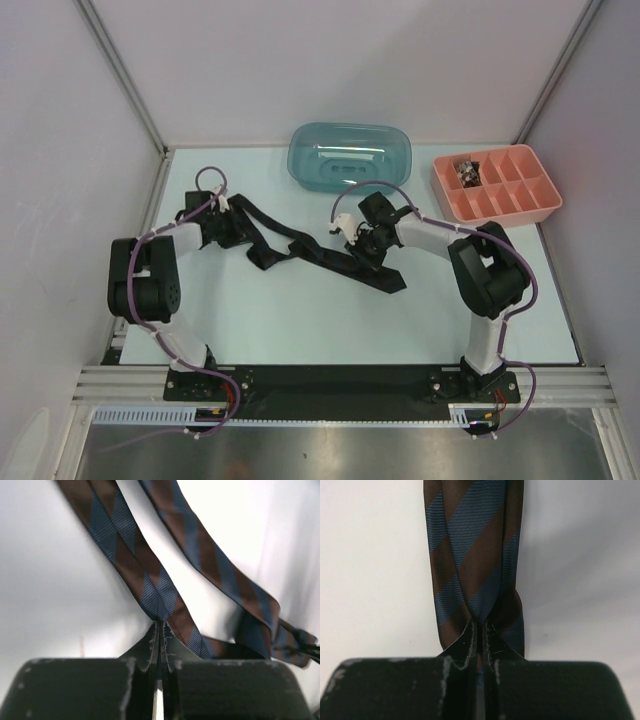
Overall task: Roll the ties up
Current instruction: Flatten out the tie at the center of the board.
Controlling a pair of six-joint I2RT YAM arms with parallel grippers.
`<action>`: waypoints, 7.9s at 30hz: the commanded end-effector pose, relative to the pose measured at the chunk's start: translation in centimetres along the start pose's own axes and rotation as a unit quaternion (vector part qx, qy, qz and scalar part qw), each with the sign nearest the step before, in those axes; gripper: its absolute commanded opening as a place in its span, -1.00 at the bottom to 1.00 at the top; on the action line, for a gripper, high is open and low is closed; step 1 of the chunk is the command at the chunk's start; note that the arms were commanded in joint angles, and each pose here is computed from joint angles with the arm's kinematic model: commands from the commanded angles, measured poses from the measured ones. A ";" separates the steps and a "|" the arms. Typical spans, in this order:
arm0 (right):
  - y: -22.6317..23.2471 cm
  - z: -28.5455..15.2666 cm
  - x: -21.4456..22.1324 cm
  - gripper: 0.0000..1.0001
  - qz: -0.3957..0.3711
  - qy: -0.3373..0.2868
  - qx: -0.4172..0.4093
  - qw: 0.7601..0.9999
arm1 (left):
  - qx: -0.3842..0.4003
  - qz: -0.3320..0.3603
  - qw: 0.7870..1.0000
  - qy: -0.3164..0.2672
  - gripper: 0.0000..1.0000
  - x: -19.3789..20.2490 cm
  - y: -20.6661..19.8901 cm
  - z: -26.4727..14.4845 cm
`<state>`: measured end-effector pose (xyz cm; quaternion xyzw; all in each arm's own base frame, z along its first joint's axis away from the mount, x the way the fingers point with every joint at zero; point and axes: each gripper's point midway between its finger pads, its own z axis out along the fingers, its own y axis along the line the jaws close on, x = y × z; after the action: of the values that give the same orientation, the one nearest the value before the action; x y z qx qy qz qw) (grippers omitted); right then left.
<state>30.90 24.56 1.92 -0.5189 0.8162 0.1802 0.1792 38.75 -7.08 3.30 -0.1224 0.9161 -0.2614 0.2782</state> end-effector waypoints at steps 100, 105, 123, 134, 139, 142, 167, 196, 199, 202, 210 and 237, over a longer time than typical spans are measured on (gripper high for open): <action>-2.1 -5.9 11.2 -1.00 0.059 0.122 -0.029 0.990 | 0.294 -0.038 0.953 0.068 0.25 -8.8 6.6 -4.3; -2.1 -5.8 11.1 -1.00 0.060 0.120 -0.029 0.990 | 0.324 -0.078 0.942 0.048 0.21 -9.0 5.9 -5.8; -1.8 -5.7 10.5 -1.00 0.051 0.121 -0.029 0.991 | 0.401 -0.134 0.905 0.036 -0.18 -7.5 2.5 -9.0; -1.8 -5.3 10.8 -1.00 0.043 0.131 -0.031 0.990 | 0.282 0.009 0.956 0.075 -0.62 -5.1 2.7 -8.7; -2.0 -5.2 11.0 -1.00 0.039 0.135 -0.029 0.990 | 0.188 0.114 0.969 0.109 -0.98 -4.5 3.6 -8.1; -2.1 -5.1 11.4 -1.00 0.037 0.142 -0.029 0.989 | 0.123 0.217 0.965 0.087 -1.00 -6.0 2.3 -8.2; -3.0 -4.5 13.0 -1.00 0.043 0.162 -0.018 0.986 | -0.434 0.562 0.695 -0.115 -1.00 -19.1 4.3 -13.1; -2.7 -4.9 11.0 -1.00 0.058 0.130 -0.027 0.989 | 0.003 0.540 0.838 -0.079 0.41 -12.0 -5.5 -7.4; -2.6 -4.9 10.9 -1.00 0.060 0.129 -0.029 0.989 | 0.059 0.578 0.813 -0.037 0.42 -8.4 -7.9 -6.0; -2.6 -5.0 11.0 -1.00 0.061 0.128 -0.030 0.990 | 0.037 0.576 0.816 -0.024 0.43 -7.7 -8.1 -4.3; -2.5 -5.0 10.9 -1.00 0.065 0.121 -0.031 0.990 | 0.120 0.639 0.758 0.054 0.39 -1.6 -10.7 -1.8; -2.3 -4.8 10.6 -1.00 0.079 0.118 -0.036 0.989 | 0.146 0.652 0.744 0.017 -0.20 6.7 -12.7 -3.4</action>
<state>27.90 12.78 1.69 -0.4794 0.8618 0.1584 0.0485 31.06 -16.91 9.75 0.5526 0.7347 -0.1370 0.3689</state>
